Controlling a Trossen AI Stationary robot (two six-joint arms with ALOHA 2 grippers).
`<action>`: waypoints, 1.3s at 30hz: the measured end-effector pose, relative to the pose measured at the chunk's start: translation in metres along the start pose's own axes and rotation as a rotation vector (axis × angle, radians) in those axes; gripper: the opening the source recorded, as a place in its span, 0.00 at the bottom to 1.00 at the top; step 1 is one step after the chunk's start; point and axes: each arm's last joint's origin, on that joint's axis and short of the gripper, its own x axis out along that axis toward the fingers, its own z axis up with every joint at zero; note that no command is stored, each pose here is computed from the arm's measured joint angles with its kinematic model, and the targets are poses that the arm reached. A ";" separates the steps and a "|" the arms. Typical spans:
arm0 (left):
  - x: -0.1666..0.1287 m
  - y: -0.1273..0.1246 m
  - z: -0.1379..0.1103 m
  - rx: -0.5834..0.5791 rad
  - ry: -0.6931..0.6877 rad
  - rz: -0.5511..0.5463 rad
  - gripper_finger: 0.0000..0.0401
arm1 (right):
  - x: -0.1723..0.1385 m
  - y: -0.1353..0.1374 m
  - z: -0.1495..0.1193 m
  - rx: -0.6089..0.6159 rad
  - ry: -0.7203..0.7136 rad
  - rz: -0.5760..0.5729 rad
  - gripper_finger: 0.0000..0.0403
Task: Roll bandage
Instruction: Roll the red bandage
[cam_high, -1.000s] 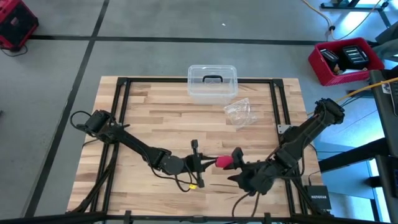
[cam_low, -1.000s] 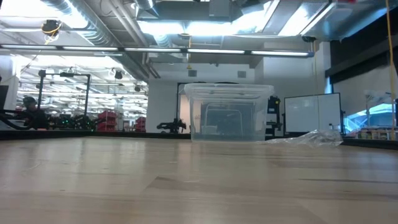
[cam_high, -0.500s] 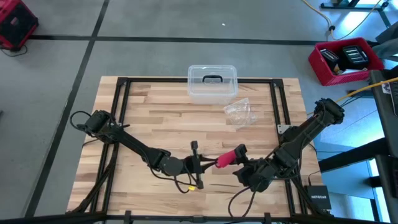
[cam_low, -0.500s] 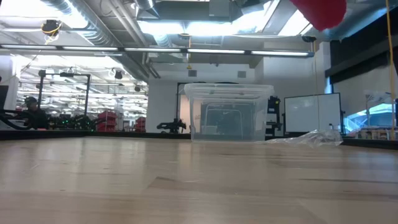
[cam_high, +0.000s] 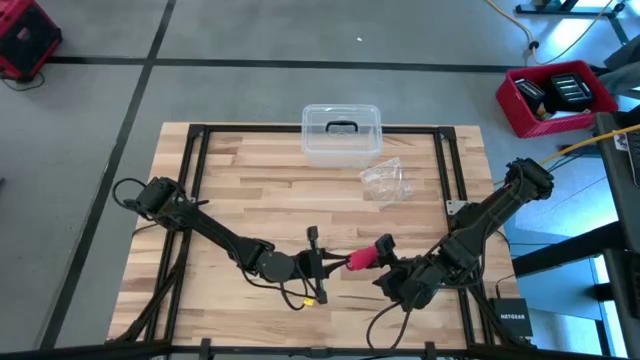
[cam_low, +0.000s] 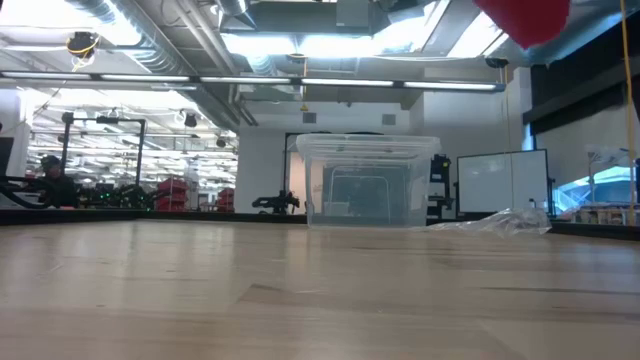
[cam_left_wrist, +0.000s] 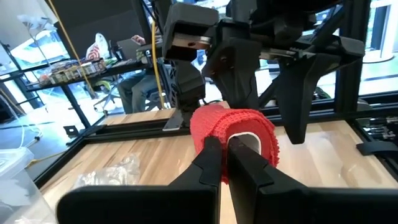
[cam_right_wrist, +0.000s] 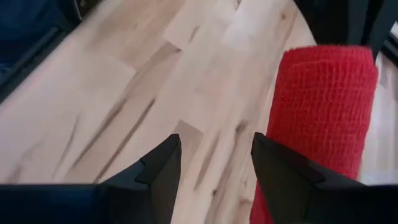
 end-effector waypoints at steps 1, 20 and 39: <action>0.000 0.000 0.000 0.001 0.001 -0.001 0.01 | 0.000 0.000 0.000 0.014 -0.002 0.013 0.49; -0.003 0.014 -0.044 0.067 0.155 0.104 0.01 | -0.036 0.020 -0.003 0.110 0.037 -0.094 0.49; -0.003 0.038 -0.109 0.152 0.400 0.046 0.01 | 0.045 0.053 -0.077 0.320 -0.180 -0.213 0.49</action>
